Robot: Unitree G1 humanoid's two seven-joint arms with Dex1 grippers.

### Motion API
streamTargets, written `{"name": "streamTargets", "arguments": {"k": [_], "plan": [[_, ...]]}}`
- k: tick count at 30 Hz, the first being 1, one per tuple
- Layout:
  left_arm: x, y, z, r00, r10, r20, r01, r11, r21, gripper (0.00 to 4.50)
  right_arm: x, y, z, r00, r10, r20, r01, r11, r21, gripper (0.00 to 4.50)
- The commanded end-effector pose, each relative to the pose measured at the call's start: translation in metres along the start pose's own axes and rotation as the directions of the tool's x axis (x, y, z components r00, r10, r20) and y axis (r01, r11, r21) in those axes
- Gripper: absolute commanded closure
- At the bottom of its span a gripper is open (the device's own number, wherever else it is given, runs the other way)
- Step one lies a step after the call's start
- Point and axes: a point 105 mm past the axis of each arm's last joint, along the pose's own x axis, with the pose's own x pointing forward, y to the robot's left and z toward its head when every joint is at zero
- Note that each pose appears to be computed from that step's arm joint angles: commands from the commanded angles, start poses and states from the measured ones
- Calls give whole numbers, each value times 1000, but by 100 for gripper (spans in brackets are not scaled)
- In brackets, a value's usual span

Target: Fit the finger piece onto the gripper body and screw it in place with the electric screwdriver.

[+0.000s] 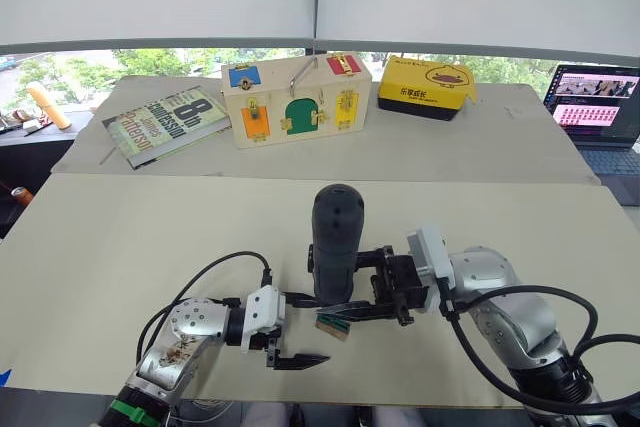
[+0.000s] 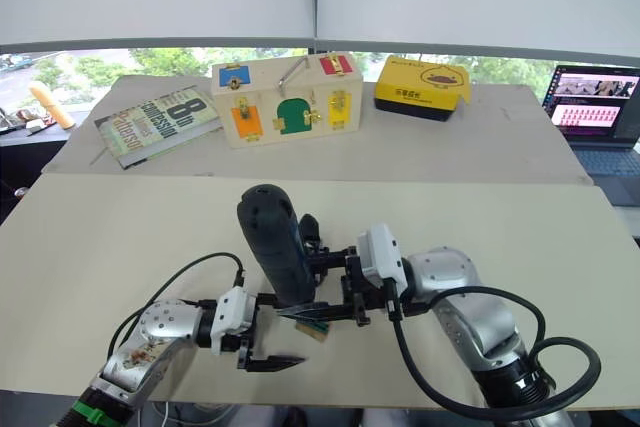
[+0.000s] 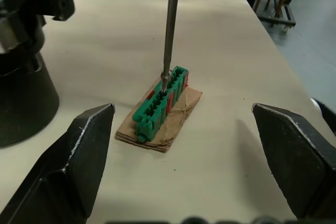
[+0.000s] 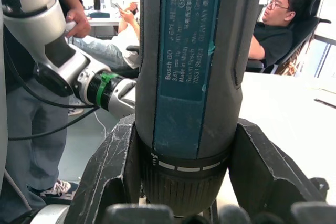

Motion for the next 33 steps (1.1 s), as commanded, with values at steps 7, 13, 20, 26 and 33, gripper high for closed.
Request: {"name": "streamTargets", "arguments": {"k": [7, 13, 20, 26, 33], "plan": [[-24, 6, 26, 989, 68, 130, -73, 997, 34, 7, -3, -1, 40, 996, 19, 92, -13, 998, -67, 258], [-39, 14, 47, 977, 107, 184, -115, 993, 36, 7, -9, -7, 63, 992, 9, 129, 0, 998, -70, 258], [-54, 30, 65, 952, 210, 223, -200, 977, -68, 7, -14, -11, 82, 990, 0, 138, 11, 997, -81, 258], [-59, 50, 46, 939, 317, 129, -306, 946, -104, 7, -20, -13, 91, 993, -8, 117, 18, 996, -89, 258], [-45, 63, 16, 945, 327, 15, -325, 943, -71, 7, -22, -14, 93, 996, -8, 90, 17, 996, -91, 258]]}}
